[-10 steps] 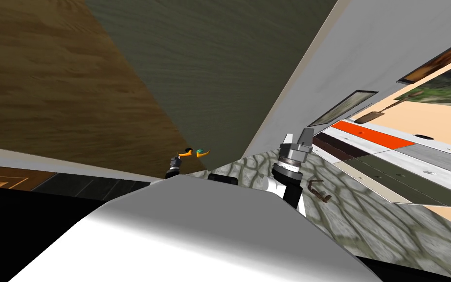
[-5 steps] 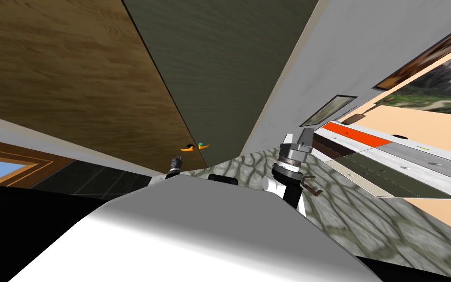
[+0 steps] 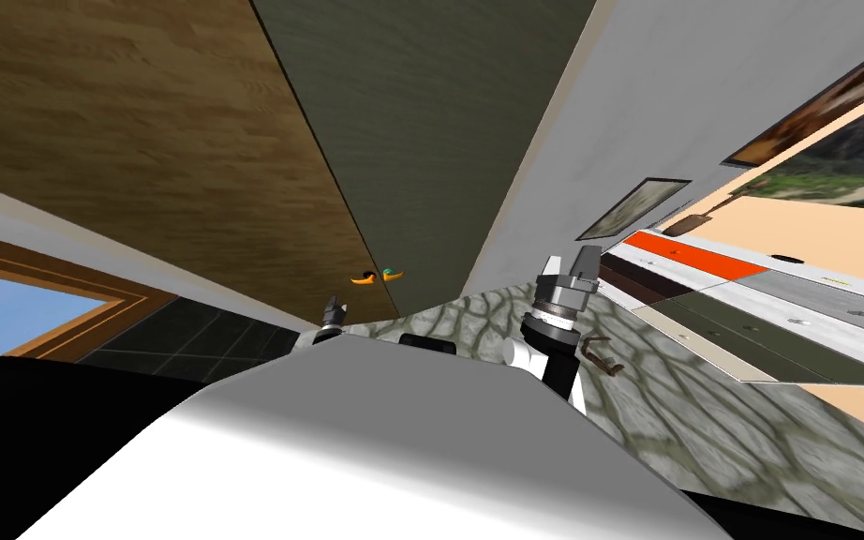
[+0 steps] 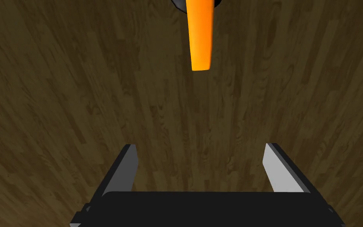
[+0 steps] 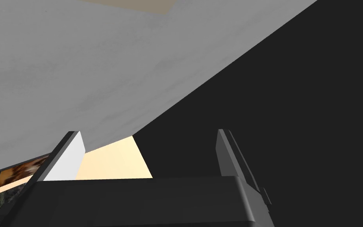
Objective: Pull the door open
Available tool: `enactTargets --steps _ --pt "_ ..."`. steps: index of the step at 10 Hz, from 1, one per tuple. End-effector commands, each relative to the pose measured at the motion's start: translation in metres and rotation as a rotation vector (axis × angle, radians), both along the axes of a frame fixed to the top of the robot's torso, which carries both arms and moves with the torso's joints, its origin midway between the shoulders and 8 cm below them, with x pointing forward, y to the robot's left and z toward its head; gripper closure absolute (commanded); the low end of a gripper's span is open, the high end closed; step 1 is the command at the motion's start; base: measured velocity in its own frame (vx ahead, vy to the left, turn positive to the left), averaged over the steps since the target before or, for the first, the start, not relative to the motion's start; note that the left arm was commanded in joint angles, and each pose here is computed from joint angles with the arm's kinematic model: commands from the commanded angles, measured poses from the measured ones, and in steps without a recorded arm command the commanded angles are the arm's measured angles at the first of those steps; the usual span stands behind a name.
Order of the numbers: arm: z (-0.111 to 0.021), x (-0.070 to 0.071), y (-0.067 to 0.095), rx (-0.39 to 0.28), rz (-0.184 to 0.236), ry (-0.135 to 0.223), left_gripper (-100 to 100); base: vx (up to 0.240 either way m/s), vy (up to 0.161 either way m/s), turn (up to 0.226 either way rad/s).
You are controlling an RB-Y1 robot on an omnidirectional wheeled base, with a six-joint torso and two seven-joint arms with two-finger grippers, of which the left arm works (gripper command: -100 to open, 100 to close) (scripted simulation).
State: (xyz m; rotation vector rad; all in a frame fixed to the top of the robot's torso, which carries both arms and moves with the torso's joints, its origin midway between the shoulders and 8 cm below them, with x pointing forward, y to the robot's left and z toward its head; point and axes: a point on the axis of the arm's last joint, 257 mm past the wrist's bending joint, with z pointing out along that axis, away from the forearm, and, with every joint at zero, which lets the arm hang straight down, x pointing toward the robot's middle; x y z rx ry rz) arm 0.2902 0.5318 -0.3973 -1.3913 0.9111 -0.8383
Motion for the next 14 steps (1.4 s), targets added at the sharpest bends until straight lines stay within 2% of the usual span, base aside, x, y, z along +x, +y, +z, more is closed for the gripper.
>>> enactTargets --steps 1,3,5,7,8,9,14 --pt "-0.001 -0.009 0.012 0.009 0.029 0.014 -100 0.090 0.189 0.064" --pt "0.000 -0.004 0.010 0.009 0.030 0.010 -100 0.134 0.113 -0.023" --pt "0.002 0.015 -0.007 0.000 -0.001 -0.013 -100 0.204 0.030 -0.109" --pt "0.006 0.034 -0.027 -0.010 -0.035 -0.037 -100 0.190 -0.111 -0.147" --pt "0.006 0.029 -0.018 -0.007 -0.024 -0.029 -100 0.078 -0.064 -0.018" --pt "0.006 0.029 -0.018 -0.007 -0.024 -0.029 100 -0.006 0.007 0.021" --pt "0.006 0.029 -0.018 -0.007 -0.024 -0.029 100 -0.014 0.008 -0.011"
